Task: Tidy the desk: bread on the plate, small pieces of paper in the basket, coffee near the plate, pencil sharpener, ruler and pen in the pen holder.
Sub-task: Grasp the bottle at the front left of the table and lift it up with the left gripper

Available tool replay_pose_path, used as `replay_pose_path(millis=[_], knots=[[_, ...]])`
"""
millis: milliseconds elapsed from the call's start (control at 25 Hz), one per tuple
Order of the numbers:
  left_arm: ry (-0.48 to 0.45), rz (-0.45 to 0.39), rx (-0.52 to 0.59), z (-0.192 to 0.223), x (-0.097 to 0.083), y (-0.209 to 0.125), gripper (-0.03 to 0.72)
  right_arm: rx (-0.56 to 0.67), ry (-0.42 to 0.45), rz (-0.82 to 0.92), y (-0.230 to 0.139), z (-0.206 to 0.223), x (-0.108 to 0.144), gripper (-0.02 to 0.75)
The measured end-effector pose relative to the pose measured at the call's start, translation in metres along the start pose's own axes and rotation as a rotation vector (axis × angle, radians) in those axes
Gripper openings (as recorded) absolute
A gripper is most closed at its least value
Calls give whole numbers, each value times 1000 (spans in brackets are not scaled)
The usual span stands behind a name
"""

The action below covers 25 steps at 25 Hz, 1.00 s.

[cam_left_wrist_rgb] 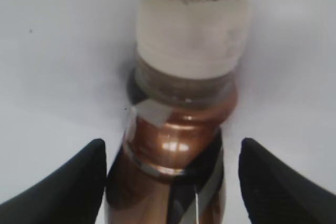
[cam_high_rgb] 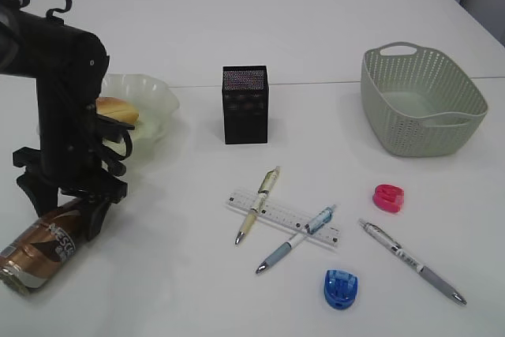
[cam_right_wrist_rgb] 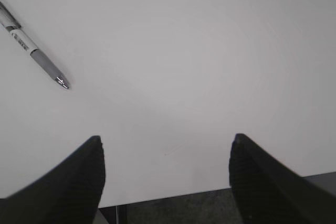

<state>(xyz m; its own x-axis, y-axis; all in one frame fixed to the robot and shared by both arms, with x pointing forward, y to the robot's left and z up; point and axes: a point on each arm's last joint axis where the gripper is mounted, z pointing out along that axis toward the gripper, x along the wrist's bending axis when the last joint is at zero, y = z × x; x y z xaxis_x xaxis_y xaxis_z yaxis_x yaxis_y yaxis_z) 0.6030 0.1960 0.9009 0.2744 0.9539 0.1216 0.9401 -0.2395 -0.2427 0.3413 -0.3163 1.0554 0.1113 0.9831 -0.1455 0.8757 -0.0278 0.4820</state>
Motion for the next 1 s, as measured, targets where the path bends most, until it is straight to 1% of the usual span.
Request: replay_pose_path(millis=[200, 1000], knots=[[0, 2, 12, 7, -1, 3, 561, 0, -2, 0, 0, 0, 0, 572], [2, 4, 17, 10, -1, 4, 560, -2, -6, -2, 0, 0, -1, 572]])
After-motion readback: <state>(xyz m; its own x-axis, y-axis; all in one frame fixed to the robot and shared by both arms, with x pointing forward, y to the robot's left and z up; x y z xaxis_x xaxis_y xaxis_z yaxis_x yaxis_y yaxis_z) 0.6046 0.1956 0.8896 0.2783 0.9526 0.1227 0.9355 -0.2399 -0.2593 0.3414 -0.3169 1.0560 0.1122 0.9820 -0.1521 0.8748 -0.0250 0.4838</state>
